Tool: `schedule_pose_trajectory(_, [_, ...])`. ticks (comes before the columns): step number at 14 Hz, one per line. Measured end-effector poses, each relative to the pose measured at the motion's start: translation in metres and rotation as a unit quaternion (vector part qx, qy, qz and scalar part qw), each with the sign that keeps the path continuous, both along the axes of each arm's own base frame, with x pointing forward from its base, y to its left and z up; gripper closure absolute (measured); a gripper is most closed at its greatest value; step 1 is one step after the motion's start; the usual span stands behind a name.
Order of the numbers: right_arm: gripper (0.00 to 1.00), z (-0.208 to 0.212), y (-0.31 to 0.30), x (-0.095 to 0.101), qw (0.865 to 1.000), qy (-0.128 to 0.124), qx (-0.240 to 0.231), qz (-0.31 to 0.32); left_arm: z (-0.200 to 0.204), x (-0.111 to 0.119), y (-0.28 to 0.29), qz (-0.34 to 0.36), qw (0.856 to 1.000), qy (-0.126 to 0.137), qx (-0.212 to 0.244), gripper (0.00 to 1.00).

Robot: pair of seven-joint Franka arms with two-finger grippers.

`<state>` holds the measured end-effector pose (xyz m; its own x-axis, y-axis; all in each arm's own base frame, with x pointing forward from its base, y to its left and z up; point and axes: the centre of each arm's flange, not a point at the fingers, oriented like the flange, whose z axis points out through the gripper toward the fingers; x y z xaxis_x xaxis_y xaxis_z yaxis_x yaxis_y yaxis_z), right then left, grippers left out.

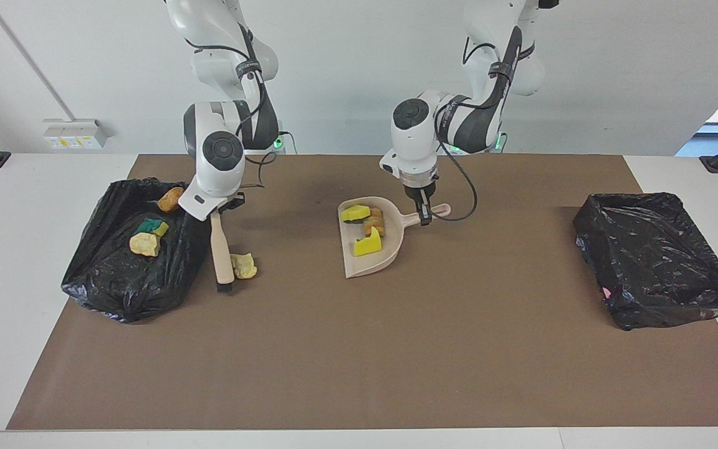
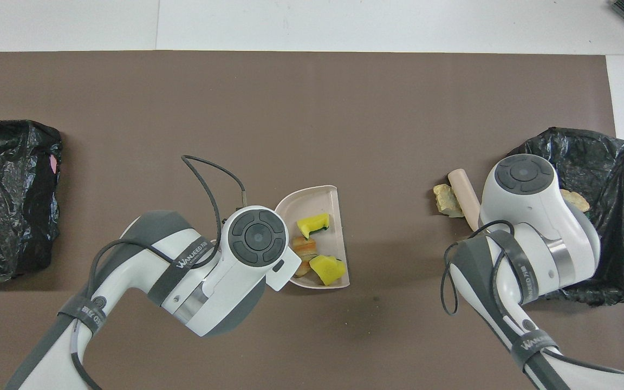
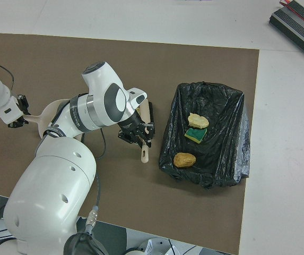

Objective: Sweep and dump trash in bin
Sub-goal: 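Sweep the remaining rocks toward the dustpan with the right gripper, then brush the rocks into the dustpan held by the left gripper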

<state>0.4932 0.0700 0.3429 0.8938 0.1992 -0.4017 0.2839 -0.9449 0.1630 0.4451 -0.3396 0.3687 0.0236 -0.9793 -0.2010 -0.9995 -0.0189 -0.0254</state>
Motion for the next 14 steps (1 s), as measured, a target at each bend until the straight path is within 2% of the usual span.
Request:
schedule_pose_trajectory(4, [0.74,-0.002,0.044,-0.013,0.991,0.035,0.126,-0.016,-0.001,0.000,0.001,0.000,1.000,-0.001,-0.001,0.68])
schedule_pose_trajectory(8, [0.74,-0.009,0.116,-0.039,0.975,0.063,0.208,-0.048,-0.001,-0.002,0.002,0.000,1.000,-0.001,-0.002,0.68])
schedule_pose_trajectory(11, [0.74,-0.012,0.167,-0.057,0.959,0.064,0.255,-0.105,-0.001,-0.002,0.002,0.000,1.000,-0.002,-0.002,0.68])
schedule_pose_trajectory(14, [0.74,-0.006,0.197,-0.068,0.951,0.069,0.271,-0.133,-0.001,-0.002,0.003,0.000,1.000,-0.002,-0.003,0.68])
